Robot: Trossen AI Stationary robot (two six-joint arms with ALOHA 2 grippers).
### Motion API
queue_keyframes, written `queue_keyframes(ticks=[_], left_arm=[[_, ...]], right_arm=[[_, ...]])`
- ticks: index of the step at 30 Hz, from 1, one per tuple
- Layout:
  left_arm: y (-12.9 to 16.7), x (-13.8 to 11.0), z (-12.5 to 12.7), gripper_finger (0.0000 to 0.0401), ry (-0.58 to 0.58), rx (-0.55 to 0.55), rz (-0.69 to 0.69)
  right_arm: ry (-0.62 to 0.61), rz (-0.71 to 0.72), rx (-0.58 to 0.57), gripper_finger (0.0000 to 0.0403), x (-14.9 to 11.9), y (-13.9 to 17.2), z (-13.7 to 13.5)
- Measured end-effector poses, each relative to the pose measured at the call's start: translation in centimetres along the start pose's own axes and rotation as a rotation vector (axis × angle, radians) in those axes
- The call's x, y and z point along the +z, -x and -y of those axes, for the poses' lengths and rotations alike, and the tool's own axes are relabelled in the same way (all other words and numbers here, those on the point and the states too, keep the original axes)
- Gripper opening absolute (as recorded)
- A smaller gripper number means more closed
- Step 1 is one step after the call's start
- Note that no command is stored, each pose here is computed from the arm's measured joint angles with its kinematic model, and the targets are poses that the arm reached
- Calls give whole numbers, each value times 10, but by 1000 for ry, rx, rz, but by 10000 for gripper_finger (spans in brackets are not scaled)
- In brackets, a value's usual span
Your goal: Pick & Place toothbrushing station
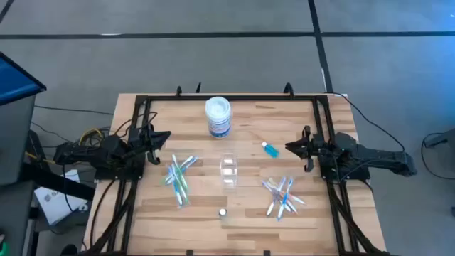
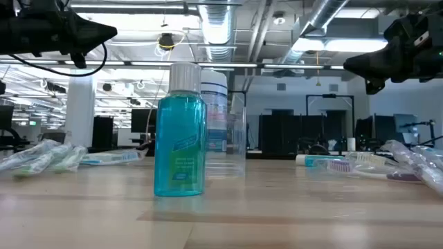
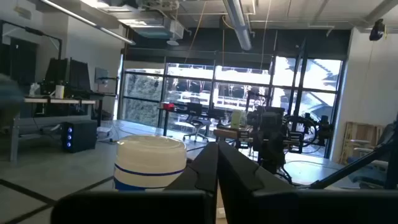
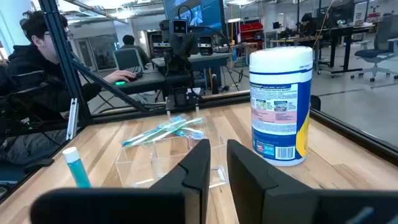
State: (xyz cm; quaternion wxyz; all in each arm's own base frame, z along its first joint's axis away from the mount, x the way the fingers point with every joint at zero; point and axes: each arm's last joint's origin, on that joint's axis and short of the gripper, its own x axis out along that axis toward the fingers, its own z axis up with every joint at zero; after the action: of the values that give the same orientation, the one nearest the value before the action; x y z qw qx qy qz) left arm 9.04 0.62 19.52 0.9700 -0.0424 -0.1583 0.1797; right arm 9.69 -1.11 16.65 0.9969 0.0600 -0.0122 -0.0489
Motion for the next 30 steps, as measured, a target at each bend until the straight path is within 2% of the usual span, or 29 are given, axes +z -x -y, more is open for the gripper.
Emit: queue_keyframes(ticks=[24,30], left_arm=[[0,0,0,2,0,0,0],[0,0,0,2,0,0,0]], right_arm=[[-3,-1,1,46,0,0,0],[-27,-121,-12,42,3,1,-1]])
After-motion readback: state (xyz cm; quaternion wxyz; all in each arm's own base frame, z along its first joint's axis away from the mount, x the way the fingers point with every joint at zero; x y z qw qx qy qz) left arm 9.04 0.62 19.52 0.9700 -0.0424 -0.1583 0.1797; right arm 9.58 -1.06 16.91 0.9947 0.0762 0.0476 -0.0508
